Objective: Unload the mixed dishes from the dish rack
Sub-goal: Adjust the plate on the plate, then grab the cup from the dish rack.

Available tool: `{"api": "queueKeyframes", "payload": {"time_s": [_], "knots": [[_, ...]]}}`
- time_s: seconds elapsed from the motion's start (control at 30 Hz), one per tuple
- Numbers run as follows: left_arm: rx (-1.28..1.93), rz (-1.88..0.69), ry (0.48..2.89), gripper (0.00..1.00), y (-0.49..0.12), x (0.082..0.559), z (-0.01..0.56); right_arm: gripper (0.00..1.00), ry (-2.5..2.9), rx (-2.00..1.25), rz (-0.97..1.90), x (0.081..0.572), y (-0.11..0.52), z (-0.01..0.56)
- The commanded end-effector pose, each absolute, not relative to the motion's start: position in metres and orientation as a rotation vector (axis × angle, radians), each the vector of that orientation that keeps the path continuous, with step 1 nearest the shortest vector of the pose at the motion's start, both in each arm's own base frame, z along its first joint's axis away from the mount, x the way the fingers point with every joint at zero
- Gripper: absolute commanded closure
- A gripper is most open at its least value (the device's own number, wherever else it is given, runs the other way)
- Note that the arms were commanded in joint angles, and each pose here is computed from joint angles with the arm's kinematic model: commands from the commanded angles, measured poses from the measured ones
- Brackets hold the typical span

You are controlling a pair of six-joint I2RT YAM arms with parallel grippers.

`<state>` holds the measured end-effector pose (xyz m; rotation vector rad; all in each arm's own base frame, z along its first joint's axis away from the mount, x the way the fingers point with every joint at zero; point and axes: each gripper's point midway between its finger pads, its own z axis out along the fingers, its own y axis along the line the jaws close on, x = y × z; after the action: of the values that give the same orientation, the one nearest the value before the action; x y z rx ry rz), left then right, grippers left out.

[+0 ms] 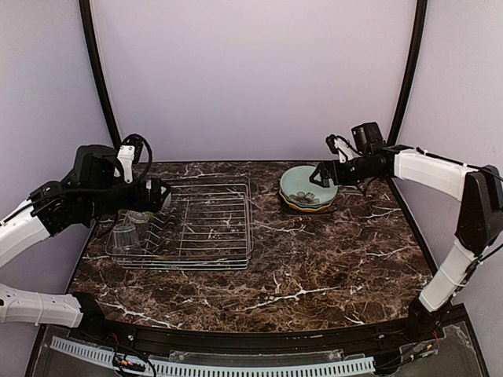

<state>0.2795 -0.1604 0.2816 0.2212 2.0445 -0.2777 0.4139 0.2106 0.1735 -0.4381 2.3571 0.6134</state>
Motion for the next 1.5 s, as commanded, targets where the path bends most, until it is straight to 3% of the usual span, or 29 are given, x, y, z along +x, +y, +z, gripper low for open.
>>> {"api": "queueKeyframes", "payload": {"time_s": [0.0, 0.3, 0.53, 0.87, 1.47], "knots": [[0.077, -0.196, 2.171, 0.01, -0.120, 0.251, 0.267, 0.01, 2.256, -0.407, 0.567, 0.417, 0.195, 0.208], [-0.176, -0.011, 2.276, 0.01, -0.055, 0.208, 0.240, 0.01, 2.089, -0.326, 0.576, 0.401, 0.173, 0.252], [-0.236, 0.160, 2.363, 0.01, -0.038, 0.202, 0.219, 0.01, 2.025, -0.335, 0.694, 0.381, 0.181, 0.263], [-0.263, 0.085, 2.469, 0.01, -0.046, 0.217, 0.189, 0.01, 2.040, -0.343, 0.761, 0.357, 0.182, 0.240], [-0.277, 0.055, 2.580, 0.11, -0.054, 0.230, 0.137, 0.01, 2.046, -0.310, 0.739, 0.351, 0.176, 0.242]]}}
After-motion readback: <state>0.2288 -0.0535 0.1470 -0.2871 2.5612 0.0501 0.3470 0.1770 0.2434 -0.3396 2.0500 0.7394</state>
